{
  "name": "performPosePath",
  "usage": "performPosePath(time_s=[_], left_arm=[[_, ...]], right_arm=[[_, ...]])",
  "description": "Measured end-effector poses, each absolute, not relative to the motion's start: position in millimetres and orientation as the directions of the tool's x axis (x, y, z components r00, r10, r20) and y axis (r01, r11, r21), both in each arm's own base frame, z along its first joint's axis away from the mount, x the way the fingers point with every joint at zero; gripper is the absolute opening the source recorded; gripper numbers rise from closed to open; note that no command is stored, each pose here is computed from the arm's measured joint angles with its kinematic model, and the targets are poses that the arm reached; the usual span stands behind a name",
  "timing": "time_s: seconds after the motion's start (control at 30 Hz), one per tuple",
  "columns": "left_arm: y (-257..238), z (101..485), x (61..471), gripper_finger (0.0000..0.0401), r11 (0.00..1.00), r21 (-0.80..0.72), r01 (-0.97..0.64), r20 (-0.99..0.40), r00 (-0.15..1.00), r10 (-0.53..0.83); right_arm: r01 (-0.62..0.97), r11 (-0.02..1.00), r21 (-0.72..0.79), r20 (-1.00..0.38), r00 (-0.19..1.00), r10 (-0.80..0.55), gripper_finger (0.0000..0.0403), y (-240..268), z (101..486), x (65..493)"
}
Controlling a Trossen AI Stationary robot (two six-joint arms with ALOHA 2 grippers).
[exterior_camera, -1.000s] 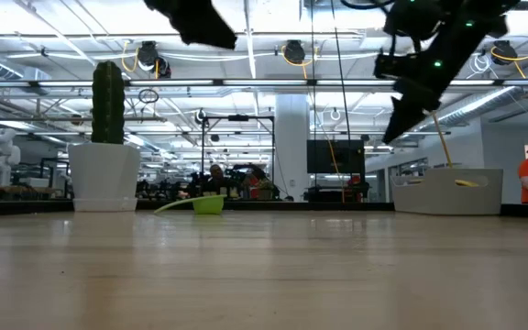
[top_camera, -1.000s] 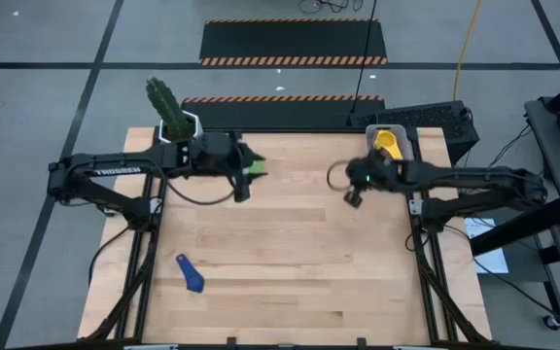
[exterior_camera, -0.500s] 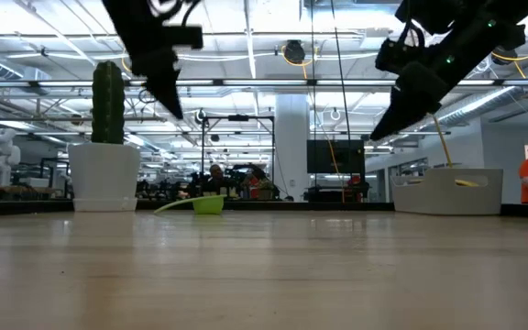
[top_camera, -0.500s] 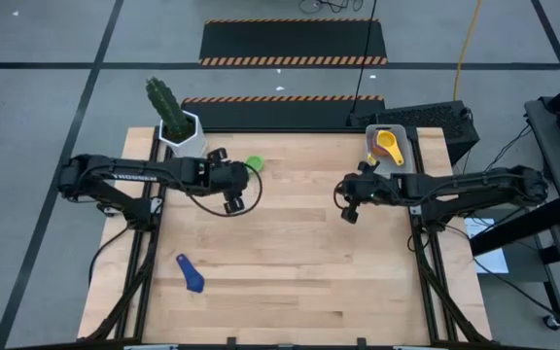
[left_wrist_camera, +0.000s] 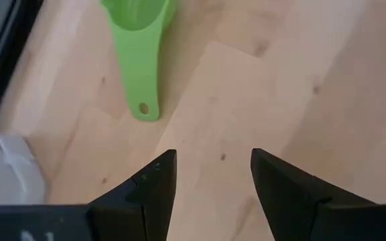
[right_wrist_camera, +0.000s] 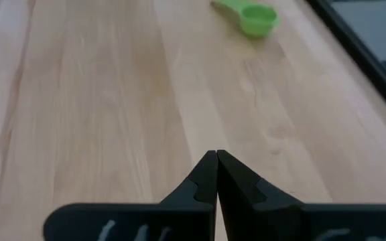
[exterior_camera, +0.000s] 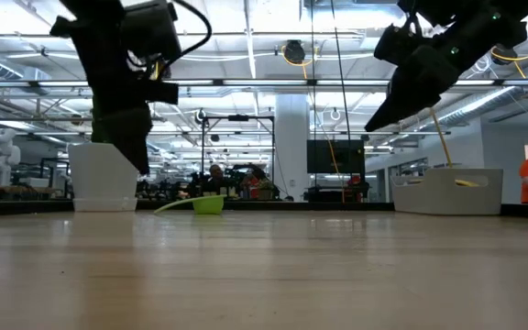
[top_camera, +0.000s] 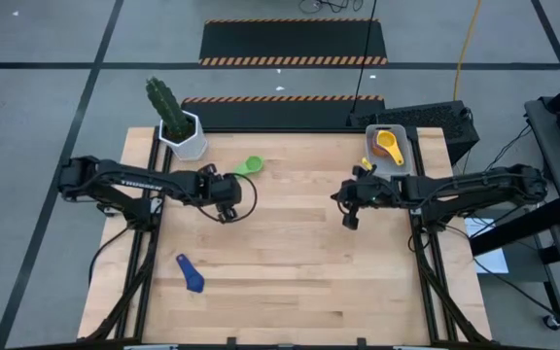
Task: Nest measuring cups in basket
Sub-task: Stack the green measuring cup on top of the yellow measuring cup in the gray bin
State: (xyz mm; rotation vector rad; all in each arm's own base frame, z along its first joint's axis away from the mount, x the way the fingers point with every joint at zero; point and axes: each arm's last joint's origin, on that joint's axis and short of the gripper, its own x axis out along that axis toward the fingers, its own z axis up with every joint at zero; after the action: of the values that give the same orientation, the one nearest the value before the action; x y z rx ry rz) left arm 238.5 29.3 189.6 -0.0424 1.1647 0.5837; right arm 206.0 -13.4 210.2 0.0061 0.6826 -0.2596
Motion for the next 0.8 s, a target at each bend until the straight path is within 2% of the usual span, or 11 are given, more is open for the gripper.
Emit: performPosePath(time_s=[0.13, 0.23, 0.43, 0.6, 0.8], left_arm=[[41, 179, 235, 0.0196, 0.819, 0.235, -0.524, -0.862, 0.276, 0.424], [51, 173, 234, 0.0203, 0.820, 0.247, -0.516, -0.851, 0.288, 0.438], [76, 172, 234, 0.0248, 0.828, 0.209, -0.521, -0.830, 0.353, 0.432], [86, 175, 238, 0.0285, 0.871, 0.150, -0.467, -0.813, 0.443, 0.378], [91, 179, 242, 0.0302, 0.893, 0.132, -0.429, -0.785, 0.505, 0.359]], right_arm=[[0.230, 0.968, -0.100, -0.591, 0.769, -0.243, 0.0000, -15, 214, 208], [0.225, 0.968, -0.111, -0.565, 0.787, -0.247, 0.0000, -16, 216, 210], [0.223, 0.968, -0.112, -0.533, 0.809, -0.248, 0.0000, -16, 220, 213], [0.213, 0.969, -0.128, -0.535, 0.808, -0.248, 0.0000, -16, 219, 212], [0.200, 0.969, -0.147, -0.534, 0.808, -0.248, 0.0000, -16, 219, 212]])
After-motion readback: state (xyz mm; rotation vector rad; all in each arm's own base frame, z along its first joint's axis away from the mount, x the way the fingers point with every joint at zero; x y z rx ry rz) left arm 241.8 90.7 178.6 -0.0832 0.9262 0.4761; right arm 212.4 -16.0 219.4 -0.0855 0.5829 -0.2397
